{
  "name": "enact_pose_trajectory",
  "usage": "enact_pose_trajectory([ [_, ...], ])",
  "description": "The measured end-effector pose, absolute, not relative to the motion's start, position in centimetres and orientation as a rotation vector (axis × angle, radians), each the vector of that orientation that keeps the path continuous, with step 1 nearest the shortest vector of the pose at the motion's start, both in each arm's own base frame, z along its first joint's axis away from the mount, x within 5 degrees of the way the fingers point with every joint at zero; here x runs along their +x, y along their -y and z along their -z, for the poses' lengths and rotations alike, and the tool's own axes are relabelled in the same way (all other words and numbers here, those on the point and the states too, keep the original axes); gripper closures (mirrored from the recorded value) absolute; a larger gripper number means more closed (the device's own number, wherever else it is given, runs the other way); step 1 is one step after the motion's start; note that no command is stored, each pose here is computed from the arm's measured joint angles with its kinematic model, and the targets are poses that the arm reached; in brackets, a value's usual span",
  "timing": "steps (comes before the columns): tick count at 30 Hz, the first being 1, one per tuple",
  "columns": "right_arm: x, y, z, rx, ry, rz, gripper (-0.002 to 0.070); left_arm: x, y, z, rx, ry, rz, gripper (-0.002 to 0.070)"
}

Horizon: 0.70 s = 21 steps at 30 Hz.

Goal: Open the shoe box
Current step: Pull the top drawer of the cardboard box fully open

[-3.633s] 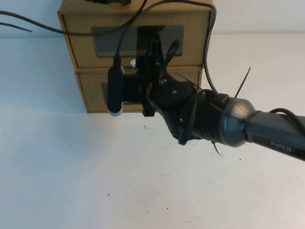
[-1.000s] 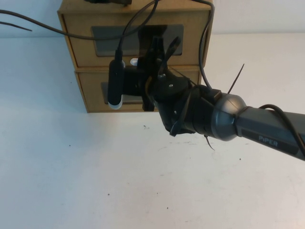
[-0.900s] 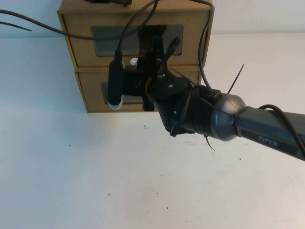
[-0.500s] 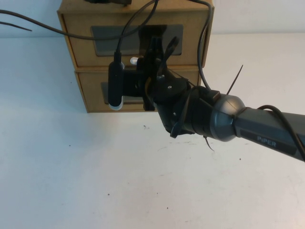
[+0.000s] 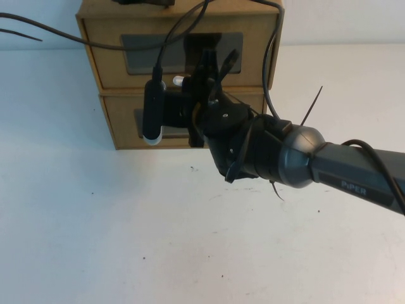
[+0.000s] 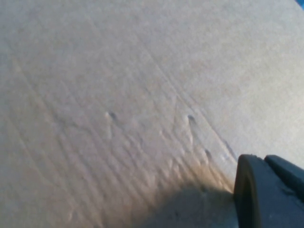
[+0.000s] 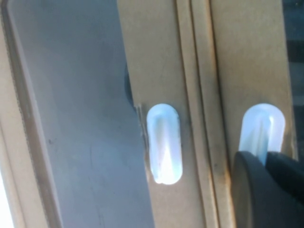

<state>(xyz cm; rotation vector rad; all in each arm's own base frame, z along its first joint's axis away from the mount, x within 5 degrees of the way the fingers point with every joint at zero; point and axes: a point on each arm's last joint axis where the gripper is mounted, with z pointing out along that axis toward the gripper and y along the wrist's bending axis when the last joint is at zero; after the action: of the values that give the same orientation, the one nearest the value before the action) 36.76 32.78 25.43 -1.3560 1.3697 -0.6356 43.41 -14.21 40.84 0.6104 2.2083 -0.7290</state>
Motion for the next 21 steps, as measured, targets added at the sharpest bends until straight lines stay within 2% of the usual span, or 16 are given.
enact_pose_trajectory([
  [10, 34.9, -33.3, -25.3, -1.342, -1.398, 0.707, 0.0668, 43.8, 14.5, -40.2, 0.581, -2.231, 0.777, 0.068],
  [21, 31.3, -32.1, -25.8, -1.381, -1.434, 0.656, 0.0668, 43.7, 14.5, -40.1, 0.581, -2.236, 0.788, 0.068],
])
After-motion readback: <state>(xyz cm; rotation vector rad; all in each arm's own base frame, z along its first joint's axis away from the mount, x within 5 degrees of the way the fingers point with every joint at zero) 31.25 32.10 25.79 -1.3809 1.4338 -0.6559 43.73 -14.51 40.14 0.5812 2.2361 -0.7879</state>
